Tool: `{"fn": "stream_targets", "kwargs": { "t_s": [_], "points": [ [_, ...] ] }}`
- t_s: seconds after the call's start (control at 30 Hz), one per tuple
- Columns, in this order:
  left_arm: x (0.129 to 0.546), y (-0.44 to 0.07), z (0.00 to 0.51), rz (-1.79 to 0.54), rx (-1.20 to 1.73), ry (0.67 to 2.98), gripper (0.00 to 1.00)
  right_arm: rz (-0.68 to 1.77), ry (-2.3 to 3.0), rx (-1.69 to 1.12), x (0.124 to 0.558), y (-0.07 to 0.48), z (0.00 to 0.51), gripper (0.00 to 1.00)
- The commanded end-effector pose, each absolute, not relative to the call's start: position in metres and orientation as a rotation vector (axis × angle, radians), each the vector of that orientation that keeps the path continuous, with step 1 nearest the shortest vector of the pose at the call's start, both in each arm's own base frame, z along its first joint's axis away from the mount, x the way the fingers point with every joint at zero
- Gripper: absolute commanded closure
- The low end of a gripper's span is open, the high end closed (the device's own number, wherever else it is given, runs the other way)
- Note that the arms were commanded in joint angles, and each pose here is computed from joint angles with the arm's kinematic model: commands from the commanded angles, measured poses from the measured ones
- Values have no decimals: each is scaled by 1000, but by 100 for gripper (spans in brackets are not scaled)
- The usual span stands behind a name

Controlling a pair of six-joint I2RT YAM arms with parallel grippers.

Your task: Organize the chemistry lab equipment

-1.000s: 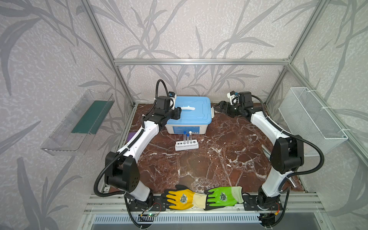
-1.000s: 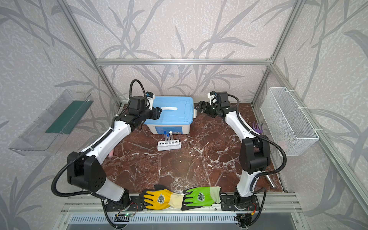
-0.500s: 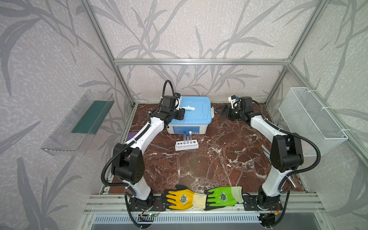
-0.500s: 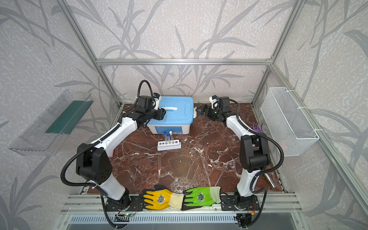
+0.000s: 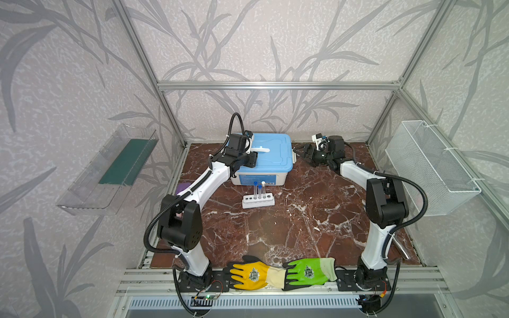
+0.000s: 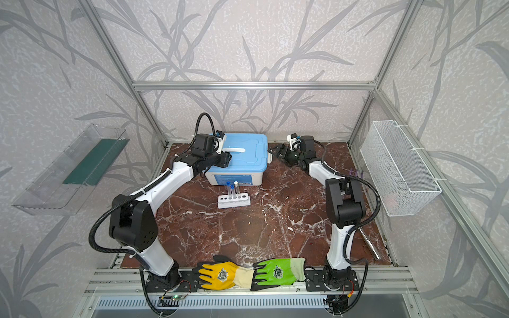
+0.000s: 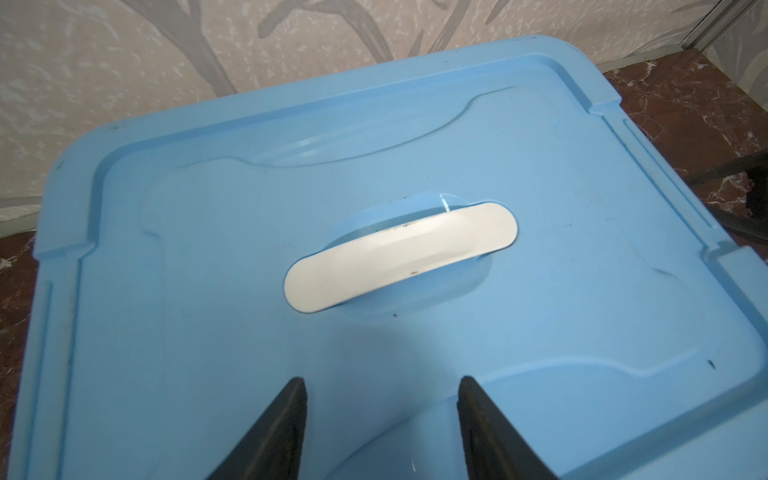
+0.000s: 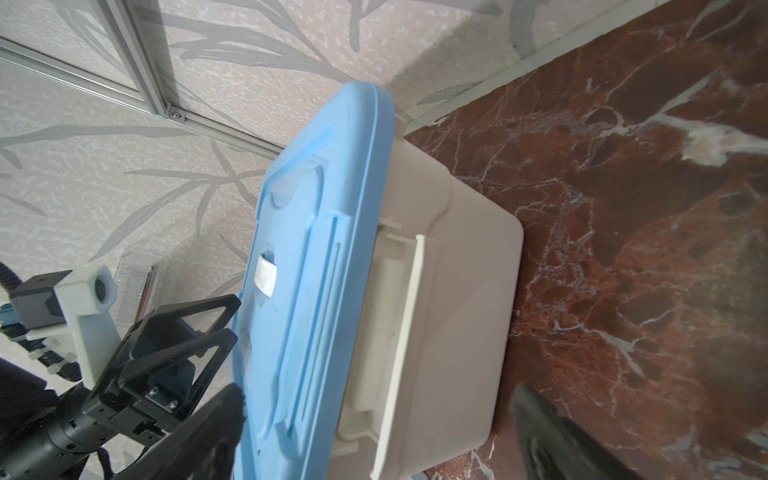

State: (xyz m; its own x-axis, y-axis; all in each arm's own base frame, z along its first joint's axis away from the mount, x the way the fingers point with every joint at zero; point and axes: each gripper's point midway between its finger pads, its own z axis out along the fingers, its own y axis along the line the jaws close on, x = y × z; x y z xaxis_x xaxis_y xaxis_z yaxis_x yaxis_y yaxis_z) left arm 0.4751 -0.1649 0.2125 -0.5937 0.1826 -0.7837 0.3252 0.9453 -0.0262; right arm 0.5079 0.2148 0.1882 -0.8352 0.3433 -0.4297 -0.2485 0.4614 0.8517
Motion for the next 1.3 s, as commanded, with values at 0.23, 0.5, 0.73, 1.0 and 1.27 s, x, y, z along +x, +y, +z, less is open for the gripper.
{"fn": "stream_targets", "kwargs": {
  "t_s": [0.23,0.5,0.73,1.0,1.27],
  "points": [
    [473,-164,207,-184,365,2218,42,1489,2101,-1,511,245,193,1],
    [473,-166,204,-198,368,2215,43,1495,2105,-30,509,259,197,0],
    [473,-166,199,-200,360,2214,43,1501,2129,-7,511,262,193,8],
    [473,-166,199,-205,366,2210,43,1461,2154,-28,509,263,199,17],
    [474,-169,196,-226,363,2208,43,1368,2202,-48,505,260,201,30]
  ]
}}
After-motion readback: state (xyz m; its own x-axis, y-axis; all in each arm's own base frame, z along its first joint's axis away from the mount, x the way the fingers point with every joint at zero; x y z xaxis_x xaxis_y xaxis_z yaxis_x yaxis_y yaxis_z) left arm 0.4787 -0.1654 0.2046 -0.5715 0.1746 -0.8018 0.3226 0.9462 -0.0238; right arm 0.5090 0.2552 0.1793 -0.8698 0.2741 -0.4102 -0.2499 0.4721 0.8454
